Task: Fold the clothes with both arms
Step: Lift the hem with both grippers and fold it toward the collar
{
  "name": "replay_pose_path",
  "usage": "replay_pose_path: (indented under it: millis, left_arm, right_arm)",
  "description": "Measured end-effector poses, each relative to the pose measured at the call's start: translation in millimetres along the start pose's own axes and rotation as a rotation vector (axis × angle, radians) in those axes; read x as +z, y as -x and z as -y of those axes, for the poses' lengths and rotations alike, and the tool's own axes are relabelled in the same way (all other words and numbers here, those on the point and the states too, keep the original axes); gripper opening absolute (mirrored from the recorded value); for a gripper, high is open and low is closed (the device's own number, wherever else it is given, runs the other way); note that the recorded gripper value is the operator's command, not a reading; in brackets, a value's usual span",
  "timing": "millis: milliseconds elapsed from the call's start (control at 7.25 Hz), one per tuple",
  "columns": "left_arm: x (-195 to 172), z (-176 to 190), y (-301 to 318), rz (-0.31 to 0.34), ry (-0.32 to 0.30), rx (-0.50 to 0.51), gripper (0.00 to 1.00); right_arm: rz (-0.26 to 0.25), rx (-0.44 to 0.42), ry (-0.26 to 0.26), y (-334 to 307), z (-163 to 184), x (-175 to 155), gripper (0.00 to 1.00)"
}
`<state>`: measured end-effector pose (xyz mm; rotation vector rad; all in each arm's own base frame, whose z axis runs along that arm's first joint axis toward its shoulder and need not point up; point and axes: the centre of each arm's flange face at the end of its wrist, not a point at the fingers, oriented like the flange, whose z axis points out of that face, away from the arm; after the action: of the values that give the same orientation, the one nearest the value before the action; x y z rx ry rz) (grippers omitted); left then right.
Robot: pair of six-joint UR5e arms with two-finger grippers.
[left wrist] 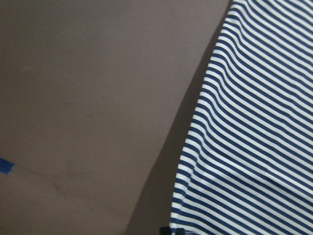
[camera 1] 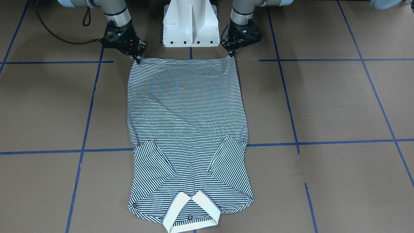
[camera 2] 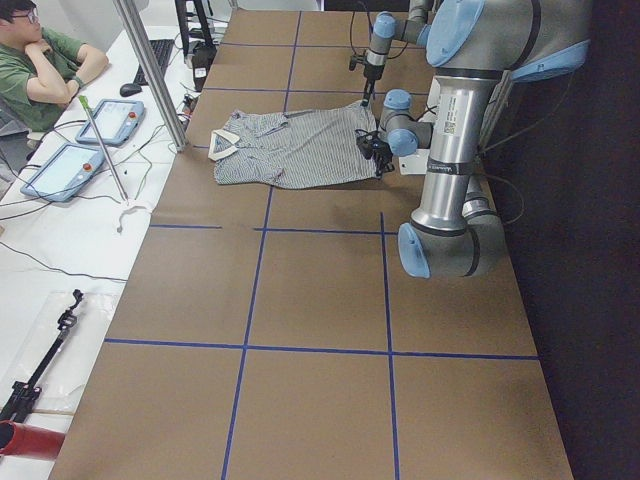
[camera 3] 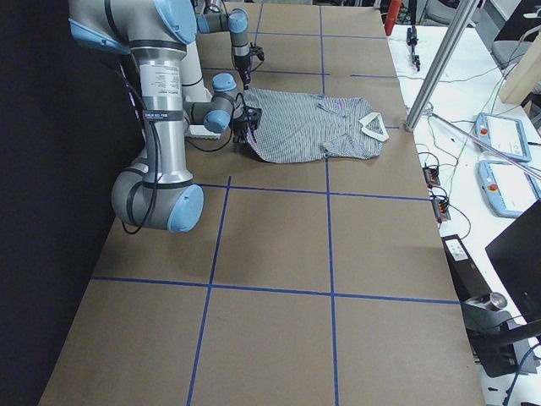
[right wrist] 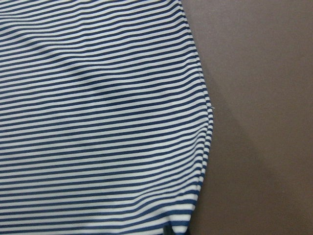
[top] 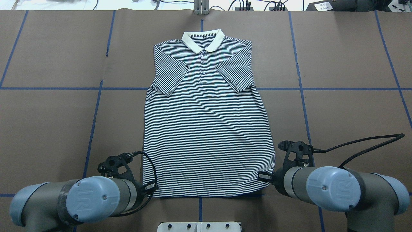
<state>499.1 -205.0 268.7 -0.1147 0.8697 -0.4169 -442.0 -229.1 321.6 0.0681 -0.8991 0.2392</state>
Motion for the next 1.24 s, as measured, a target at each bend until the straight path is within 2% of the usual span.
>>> replay_pose_path:
  millis: [138,414,690,828,966,1241]
  left_arm:
    - [-23.7,-22.9,0.9,-0.016,0.036,0.021,0.00]
    - [-84.7,-73.3,14.3,-0.028,0.126,0.069,0.00]
    - [-134.0,-83.7,29.6,-0.024,0.167,0.106,0.00]
    - [-137.2,-82.3,31.8,-0.013,0.162,0.120,0.00]
    - [-131.7,-74.3,29.4,-0.002,0.139,0.144,0.00]
    - [-119.2,-26.3,17.0,0.008,0.039,0.191,0.00]
  right_arm:
    - [0.015,0.000,0.032,-2.7,-4.0,-14.9,0.00]
    - [0.034,-0.012,0.137,-11.0,-23.3,-44.1,0.00]
    - [0.047,-0.031,0.260,-18.2,-42.6,-69.6,0.00]
    - [0.052,-0.031,0.281,-19.3,-41.9,-75.5,0.00]
    - [0.066,-0.024,0.263,-15.7,-29.7,-77.1,0.00]
    - [0.125,-0.047,0.141,12.8,32.2,-71.5,0.00]
